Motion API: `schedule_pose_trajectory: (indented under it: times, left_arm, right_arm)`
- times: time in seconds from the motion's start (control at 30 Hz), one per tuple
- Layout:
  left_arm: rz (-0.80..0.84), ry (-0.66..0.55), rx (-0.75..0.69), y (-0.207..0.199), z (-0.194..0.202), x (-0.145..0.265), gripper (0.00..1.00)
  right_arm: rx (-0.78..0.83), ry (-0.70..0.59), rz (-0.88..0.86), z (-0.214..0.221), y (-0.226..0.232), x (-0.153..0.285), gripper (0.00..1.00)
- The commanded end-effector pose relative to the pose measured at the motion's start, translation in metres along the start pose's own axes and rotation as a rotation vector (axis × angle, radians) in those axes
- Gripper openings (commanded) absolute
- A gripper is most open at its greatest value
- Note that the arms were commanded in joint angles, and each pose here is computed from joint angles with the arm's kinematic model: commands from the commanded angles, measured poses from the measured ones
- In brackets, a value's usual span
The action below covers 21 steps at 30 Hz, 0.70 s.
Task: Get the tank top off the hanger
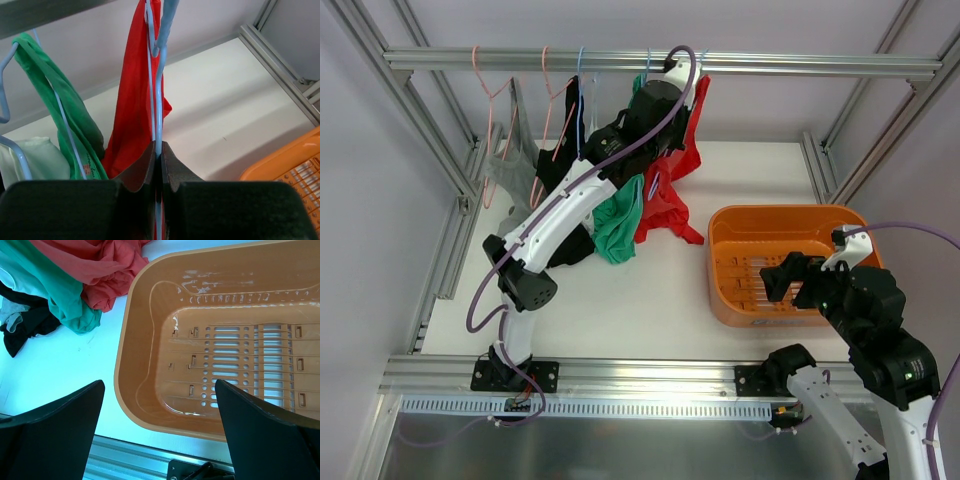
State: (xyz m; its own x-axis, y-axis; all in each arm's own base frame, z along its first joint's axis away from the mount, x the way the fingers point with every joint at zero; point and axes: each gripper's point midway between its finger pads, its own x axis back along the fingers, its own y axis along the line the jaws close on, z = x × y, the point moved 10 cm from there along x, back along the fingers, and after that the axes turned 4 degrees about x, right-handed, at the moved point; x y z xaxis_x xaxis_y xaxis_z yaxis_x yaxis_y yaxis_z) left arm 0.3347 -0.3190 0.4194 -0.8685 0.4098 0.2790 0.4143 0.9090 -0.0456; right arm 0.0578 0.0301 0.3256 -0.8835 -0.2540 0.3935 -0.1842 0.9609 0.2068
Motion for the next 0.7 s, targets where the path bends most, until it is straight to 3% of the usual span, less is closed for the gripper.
schedule_pose_trajectory:
  times: [0.0, 0.3, 0.67]
  left_arm:
    - [0.010, -0.196, 0.108, 0.006, -0.051, 0.035, 0.00]
    - [0.112, -0.295, 0.194, 0.004, -0.079, 0.066, 0.00]
    - [0.175, -0.355, 0.265, -0.002, -0.091, 0.072, 0.00]
  right_arm:
    - [0.010, -0.036, -0.011, -0.006, 0.002, -0.003, 0.99]
    - [0.026, -0.026, 0.004, -0.007, 0.000, -0.007, 0.99]
    - [0.031, -0.022, 0.008, -0.006, 0.000, -0.008, 0.99]
